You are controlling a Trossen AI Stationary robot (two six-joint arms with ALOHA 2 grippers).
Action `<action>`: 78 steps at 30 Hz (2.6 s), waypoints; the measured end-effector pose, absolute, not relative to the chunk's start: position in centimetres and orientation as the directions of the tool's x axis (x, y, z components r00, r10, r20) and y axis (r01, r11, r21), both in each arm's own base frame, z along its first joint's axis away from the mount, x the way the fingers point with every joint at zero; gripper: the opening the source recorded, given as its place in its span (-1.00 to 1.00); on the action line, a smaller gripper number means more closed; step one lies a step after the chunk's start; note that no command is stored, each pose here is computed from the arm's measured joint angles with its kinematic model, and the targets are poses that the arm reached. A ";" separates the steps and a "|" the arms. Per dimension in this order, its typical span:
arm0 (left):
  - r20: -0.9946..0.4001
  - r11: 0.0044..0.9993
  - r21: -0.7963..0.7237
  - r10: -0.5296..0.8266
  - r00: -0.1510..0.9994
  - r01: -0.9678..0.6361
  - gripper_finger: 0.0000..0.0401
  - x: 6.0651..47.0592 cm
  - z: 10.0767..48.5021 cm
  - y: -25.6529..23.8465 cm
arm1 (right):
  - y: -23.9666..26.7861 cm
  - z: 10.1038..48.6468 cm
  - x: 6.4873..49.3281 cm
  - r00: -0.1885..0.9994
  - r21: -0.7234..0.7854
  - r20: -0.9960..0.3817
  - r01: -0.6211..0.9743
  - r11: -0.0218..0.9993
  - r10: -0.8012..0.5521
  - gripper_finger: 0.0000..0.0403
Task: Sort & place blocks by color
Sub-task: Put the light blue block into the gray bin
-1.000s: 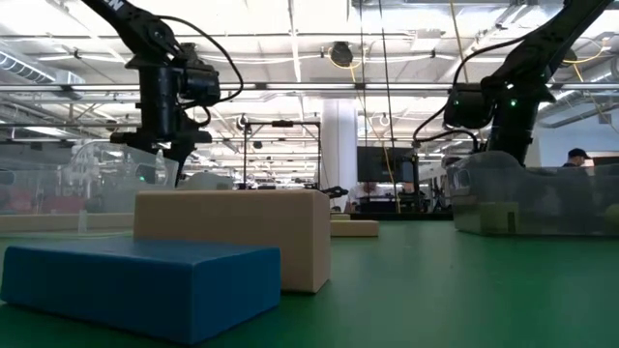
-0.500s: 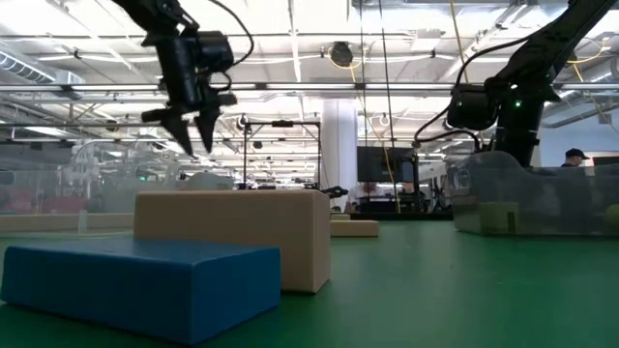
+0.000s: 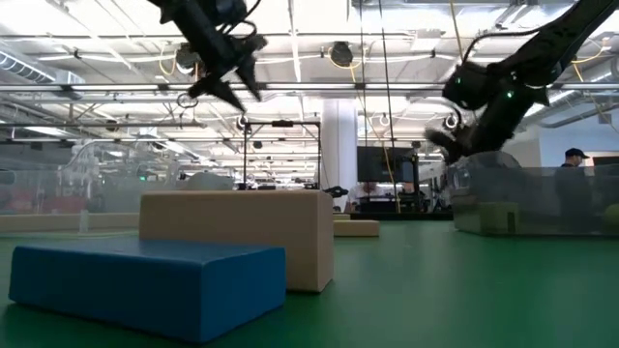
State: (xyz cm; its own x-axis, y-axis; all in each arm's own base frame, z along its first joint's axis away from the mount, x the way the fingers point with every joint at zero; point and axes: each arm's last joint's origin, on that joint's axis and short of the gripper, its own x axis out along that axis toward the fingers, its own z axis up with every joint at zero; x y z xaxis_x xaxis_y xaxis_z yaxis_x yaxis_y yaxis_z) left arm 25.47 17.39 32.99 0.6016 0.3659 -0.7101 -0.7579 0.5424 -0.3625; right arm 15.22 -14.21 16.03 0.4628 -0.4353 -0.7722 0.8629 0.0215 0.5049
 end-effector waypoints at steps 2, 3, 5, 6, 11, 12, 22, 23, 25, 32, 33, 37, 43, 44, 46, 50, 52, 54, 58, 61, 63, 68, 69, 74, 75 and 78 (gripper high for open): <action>-0.659 0.595 -0.389 0.354 0.664 -0.703 0.00 26.2 33.5 17.1 | -14.7 17.3 16.0 0.578 0.613 -0.664 0.784 0.097 -0.475 -0.45; -0.632 0.629 -0.387 0.352 0.691 -0.674 0.00 26.6 33.7 16.9 | -14.9 18.0 16.3 0.629 0.659 -0.603 0.739 0.138 -0.491 -0.45; -0.578 0.688 -0.369 0.356 0.734 -0.625 0.00 27.3 34.3 16.5 | -15.3 19.4 16.9 0.717 0.734 -0.465 0.640 0.228 -0.519 -0.46; -0.551 0.716 -0.356 0.358 0.754 -0.600 0.00 27.7 34.5 16.2 | -15.5 20.2 17.2 0.755 0.762 -0.389 0.586 0.277 -0.528 -0.46; -0.415 0.811 -0.297 0.365 0.833 -0.503 0.00 28.9 35.8 15.5 | -15.8 23.7 17.9 0.838 0.785 -0.021 0.352 0.510 -0.545 -0.45; -0.390 0.827 -0.282 0.364 0.846 -0.487 0.00 29.1 36.1 15.3 | -15.7 24.4 18.0 0.846 0.769 0.042 0.312 0.558 -0.531 -0.45; -0.162 0.950 0.031 0.311 0.936 -0.310 0.00 31.1 38.3 12.6 | -13.6 27.9 19.3 0.801 0.710 0.342 0.122 0.693 -0.492 -0.46; -0.146 0.953 0.088 0.299 0.943 -0.289 0.00 31.3 38.4 12.2 | -13.4 28.4 19.6 0.788 0.710 0.354 0.124 0.693 -0.504 -0.46; -0.105 0.948 0.193 0.277 0.955 -0.254 0.00 31.6 38.8 11.5 | -13.1 29.4 20.3 0.774 0.696 0.382 0.120 0.708 -0.505 -0.46; 0.038 0.862 0.406 0.317 0.948 -0.304 0.00 32.2 40.2 10.1 | -12.4 33.6 23.1 0.765 0.623 0.467 0.071 0.779 -0.444 -0.46; 0.055 0.852 0.419 0.321 0.945 -0.314 0.00 32.2 40.4 10.0 | -12.3 34.0 23.7 0.768 0.609 0.473 0.069 0.790 -0.432 -0.46; 0.102 0.834 0.444 0.315 0.943 -0.327 0.00 32.3 40.8 9.5 | -12.0 35.6 26.0 0.774 0.547 0.500 0.066 0.834 -0.389 -0.46; 0.103 0.839 0.447 0.297 0.949 -0.310 0.00 32.5 40.8 8.9 | -12.2 36.6 29.1 0.784 0.508 0.508 0.062 0.859 -0.357 -0.46; 0.104 0.837 0.446 0.302 0.948 -0.316 0.00 32.5 40.8 8.9 | -12.3 36.7 29.5 0.784 0.505 0.511 0.056 0.861 -0.351 -0.46; 0.114 0.823 0.444 0.342 0.933 -0.356 0.00 32.4 40.9 9.0 | -12.3 36.8 30.3 0.786 0.503 0.512 0.052 0.863 -0.345 -0.46; 0.128 0.788 0.427 0.432 0.893 -0.443 0.00 32.3 41.1 9.3 | -12.4 36.5 31.6 0.805 0.484 0.502 0.041 0.874 -0.315 -0.46; 0.129 0.783 0.420 0.448 0.884 -0.458 0.00 32.3 41.1 9.3 | -12.4 36.5 31.9 0.808 0.474 0.500 0.046 0.879 -0.312 -0.46; 0.130 0.784 0.409 0.457 0.880 -0.467 0.00 32.3 41.1 9.4 | -12.4 36.5 31.9 0.807 0.455 0.502 0.059 0.888 -0.311 -0.46; 0.125 0.776 0.378 0.499 0.858 -0.506 0.00 32.2 41.1 9.5 | -12.2 36.6 31.9 0.805 0.413 0.506 0.088 0.906 -0.309 -0.46; 0.124 0.762 0.375 0.523 0.844 -0.527 0.00 32.1 41.0 9.8 | -12.1 36.6 32.0 0.807 0.400 0.505 0.097 0.912 -0.307 -0.46; 0.124 0.763 0.368 0.527 0.841 -0.532 -0.03 32.1 41.0 9.9 | -12.2 36.5 32.0 0.812 0.404 0.494 0.102 0.909 -0.311 -0.46; 0.122 0.760 0.365 0.533 0.837 -0.537 -0.31 32.1 41.0 10.0 | -12.2 36.3 32.2 0.834 0.404 0.463 0.101 0.909 -0.299 -0.46; 0.126 0.758 0.363 0.536 0.835 -0.542 -0.38 32.1 41.0 10.0 | -12.2 36.3 32.2 0.837 0.401 0.462 0.097 0.911 -0.292 -0.46; 0.136 0.742 0.368 0.553 0.822 -0.560 -0.68 31.9 41.1 10.1 | -12.3 36.2 32.2 0.842 0.402 0.456 0.096 0.911 -0.290 -0.44; 0.136 0.742 0.368 0.553 0.822 -0.560 -0.68 31.9 41.1 10.1 | -12.3 36.2 32.2 0.842 0.402 0.455 0.097 0.911 -0.290 -0.41; 0.135 0.747 0.358 0.552 0.823 -0.560 -0.69 31.9 41.2 10.1 | -12.5 36.1 32.1 0.860 0.401 0.426 0.099 0.911 -0.281 -0.32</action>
